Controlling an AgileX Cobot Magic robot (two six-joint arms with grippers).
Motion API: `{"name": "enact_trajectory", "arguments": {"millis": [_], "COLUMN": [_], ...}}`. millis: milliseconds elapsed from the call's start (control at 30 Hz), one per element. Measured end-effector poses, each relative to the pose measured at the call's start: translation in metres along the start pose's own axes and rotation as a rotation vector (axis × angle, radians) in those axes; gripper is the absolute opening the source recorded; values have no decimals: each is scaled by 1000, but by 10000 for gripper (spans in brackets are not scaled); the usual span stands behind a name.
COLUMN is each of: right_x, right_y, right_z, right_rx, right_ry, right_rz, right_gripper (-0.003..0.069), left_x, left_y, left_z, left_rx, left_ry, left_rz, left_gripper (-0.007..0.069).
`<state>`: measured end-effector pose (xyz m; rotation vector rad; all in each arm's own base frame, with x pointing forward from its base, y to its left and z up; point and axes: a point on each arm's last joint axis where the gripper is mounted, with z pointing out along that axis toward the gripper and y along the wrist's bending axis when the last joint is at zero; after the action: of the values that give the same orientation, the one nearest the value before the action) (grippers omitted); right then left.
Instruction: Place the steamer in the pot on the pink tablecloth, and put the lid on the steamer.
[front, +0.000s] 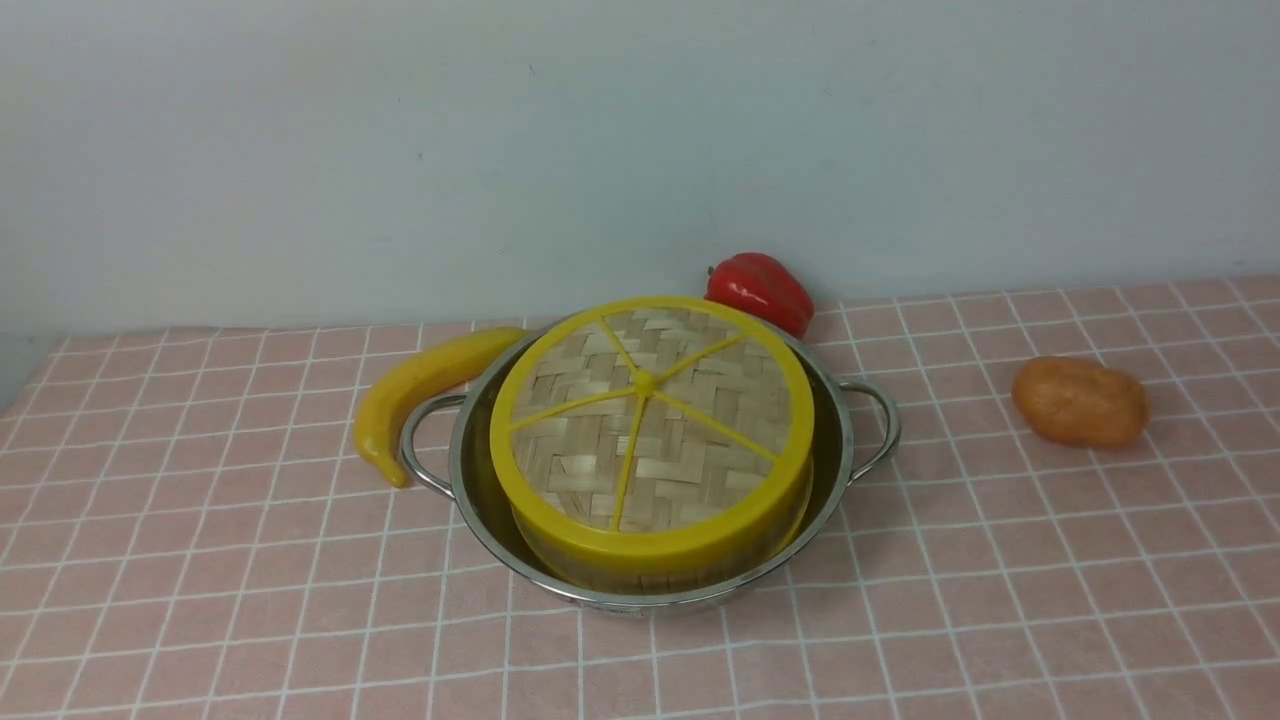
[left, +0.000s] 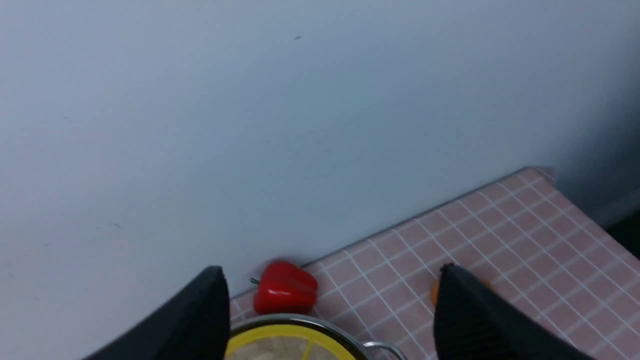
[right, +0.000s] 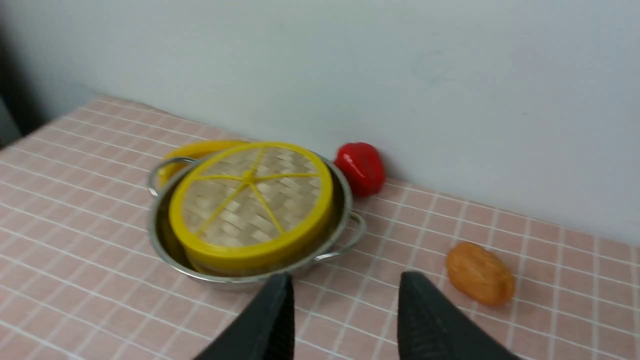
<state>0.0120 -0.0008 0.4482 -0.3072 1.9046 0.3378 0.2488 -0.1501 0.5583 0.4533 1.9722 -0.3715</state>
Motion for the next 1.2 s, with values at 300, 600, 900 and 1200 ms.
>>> {"name": "enact_trajectory", "arguments": {"millis": [300,600,900,1200], "right_x": [22,46,48,49], "right_y": [-11,-14,-12,-6], "right_z": [29,51,53,53], "right_rx": [126,152,132,69], "right_ry": [109,217,228,238], "right_rz": [-70,-94,-82,-43], "right_gripper": [302,302,302,302], "left_x": [71,202,223,221], "left_y": [3,13,14,13], "left_z": [-35,-15,-19,-23], "left_rx": [30,-10,-13,-8], "left_ry": [196,611,520,489], "left_rz": [19,-10,-49,-95], "left_gripper": [448,215,-14,-22]}}
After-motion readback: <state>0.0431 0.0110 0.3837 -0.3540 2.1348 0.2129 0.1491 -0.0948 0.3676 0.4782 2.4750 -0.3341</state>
